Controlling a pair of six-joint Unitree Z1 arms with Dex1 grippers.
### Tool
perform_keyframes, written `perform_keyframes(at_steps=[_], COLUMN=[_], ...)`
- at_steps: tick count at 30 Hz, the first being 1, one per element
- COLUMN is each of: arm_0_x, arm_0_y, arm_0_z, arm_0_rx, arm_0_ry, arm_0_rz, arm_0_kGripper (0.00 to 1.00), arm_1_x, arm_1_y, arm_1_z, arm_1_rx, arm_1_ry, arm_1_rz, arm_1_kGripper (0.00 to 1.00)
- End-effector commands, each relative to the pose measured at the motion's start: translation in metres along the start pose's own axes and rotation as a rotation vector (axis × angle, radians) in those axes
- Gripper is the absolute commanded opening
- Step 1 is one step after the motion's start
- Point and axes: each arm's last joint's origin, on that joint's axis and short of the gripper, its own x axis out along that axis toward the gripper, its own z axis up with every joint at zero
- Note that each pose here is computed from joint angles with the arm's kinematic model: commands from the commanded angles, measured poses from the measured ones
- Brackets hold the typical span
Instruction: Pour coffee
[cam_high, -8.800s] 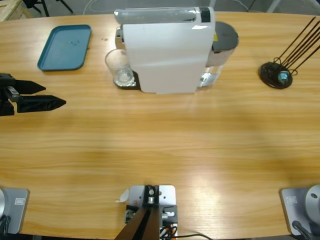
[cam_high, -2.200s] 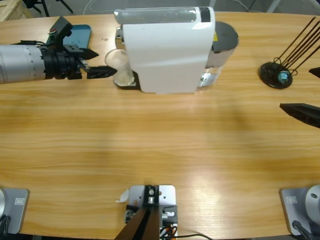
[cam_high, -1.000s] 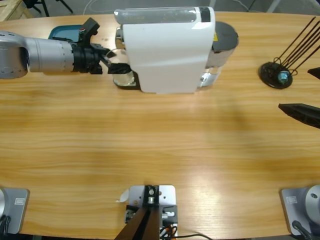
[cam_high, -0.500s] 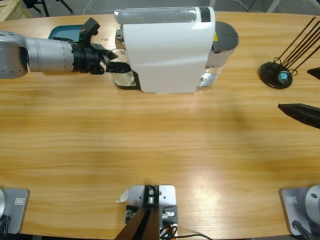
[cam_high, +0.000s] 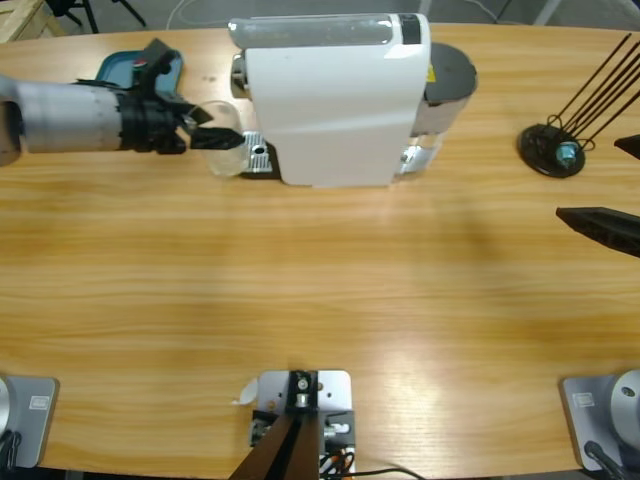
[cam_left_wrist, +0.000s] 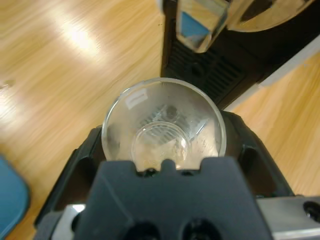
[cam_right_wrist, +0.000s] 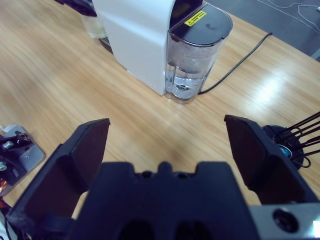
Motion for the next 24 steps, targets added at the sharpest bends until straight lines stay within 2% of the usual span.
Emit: perform_keyframes(at_steps=[1, 8, 11, 18, 24], arm_0_x=[-0.049, -0.078, -0.076, -0.051, -0.040], arm_0_y=[0.025, 0.087, 0.110, 0.143, 0.157], arm_0_z=[-0.008, -0.020, -0.031, -0.048, -0.051], arm_0_rx=[-0.103, -0.295, -0.359, -0.435, -0.449], arm_0_ry=[-0.026, -0.092, -0.087, -0.055, -0.041], arm_0_rz=[0.158, 0.364, 0.413, 0.433, 0.436], arm_0_kGripper=[0.000, 0.000, 0.000, 0.000, 0.002], arm_1_x=[0.005, 0.005, 0.005, 0.005, 0.005], arm_1_y=[0.001, 0.001, 0.001, 0.001, 0.001], arm_1_z=[-0.009, -0.009, -0.009, -0.009, -0.009], arm_1_rx=[0.014, 0.014, 0.014, 0.014, 0.014], arm_1_ry=[0.030, 0.031, 0.031, 0.030, 0.031], arm_1_rz=[0.009, 0.009, 0.008, 0.007, 0.007], arm_1_kGripper=[1.000, 1.000, 1.000, 1.000, 1.000])
